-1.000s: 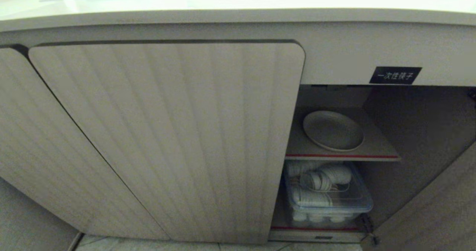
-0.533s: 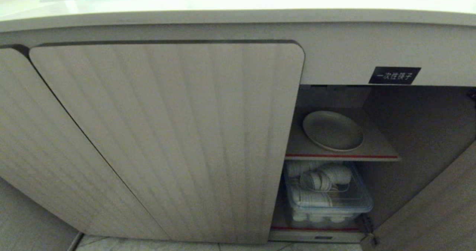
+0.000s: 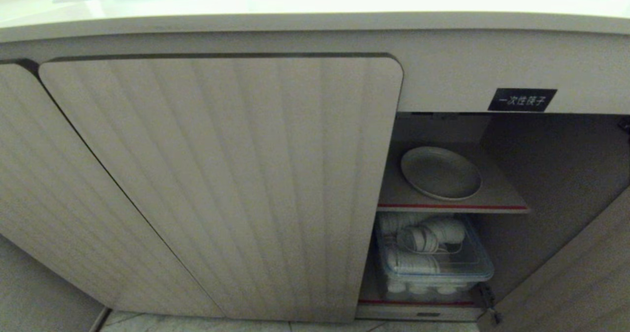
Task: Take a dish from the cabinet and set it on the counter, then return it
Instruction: Take the plate from the cabinet
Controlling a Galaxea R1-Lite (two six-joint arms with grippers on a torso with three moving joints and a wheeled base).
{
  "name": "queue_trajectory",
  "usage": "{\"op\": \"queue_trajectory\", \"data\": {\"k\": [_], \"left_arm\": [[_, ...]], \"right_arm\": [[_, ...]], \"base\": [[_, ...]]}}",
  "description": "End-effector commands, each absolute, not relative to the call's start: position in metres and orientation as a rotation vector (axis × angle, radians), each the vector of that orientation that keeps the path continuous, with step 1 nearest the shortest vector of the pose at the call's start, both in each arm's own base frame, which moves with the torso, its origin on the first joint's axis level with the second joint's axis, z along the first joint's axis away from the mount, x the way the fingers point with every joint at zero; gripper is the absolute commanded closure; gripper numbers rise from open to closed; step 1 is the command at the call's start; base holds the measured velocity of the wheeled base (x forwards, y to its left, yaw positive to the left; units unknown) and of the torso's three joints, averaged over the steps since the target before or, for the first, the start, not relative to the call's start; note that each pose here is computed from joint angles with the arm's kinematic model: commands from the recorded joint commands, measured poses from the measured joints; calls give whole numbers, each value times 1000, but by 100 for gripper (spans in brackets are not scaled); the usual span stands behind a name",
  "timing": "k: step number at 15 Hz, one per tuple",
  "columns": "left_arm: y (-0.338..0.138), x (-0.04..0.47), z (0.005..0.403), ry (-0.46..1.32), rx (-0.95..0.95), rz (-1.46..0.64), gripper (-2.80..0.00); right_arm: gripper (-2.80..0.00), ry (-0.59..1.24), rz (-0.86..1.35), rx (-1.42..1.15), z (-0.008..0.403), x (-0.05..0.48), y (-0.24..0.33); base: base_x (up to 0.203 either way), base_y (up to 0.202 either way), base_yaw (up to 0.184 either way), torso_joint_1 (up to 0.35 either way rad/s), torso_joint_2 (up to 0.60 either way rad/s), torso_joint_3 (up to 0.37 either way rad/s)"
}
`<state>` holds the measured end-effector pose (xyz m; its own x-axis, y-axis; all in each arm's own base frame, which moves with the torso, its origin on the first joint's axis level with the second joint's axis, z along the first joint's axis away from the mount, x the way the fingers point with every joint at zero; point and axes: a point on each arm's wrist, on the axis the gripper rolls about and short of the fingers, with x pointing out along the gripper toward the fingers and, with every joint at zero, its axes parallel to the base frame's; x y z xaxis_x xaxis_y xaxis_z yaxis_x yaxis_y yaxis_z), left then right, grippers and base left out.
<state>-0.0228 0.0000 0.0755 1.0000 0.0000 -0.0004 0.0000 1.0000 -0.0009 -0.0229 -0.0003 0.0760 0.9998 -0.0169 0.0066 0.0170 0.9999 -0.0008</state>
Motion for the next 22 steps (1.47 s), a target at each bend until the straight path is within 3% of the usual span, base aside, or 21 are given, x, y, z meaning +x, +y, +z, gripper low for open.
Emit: {"op": "queue_trajectory", "data": {"k": [1, 11, 22], "left_arm": [[0, -23, 75, 0, -2, 0, 0], [0, -23, 75, 0, -2, 0, 0], [0, -23, 75, 0, -2, 0, 0]], "right_arm": [[0, -6, -14, -8, 76, -23, 0], [0, 3, 33, -125, 82, -20, 1], [0, 162, 503, -67, 144, 34, 14]], "base": [[0, 0, 0, 0, 0, 0], [0, 0, 0, 0, 0, 0], [0, 0, 0, 0, 0, 0]]}}
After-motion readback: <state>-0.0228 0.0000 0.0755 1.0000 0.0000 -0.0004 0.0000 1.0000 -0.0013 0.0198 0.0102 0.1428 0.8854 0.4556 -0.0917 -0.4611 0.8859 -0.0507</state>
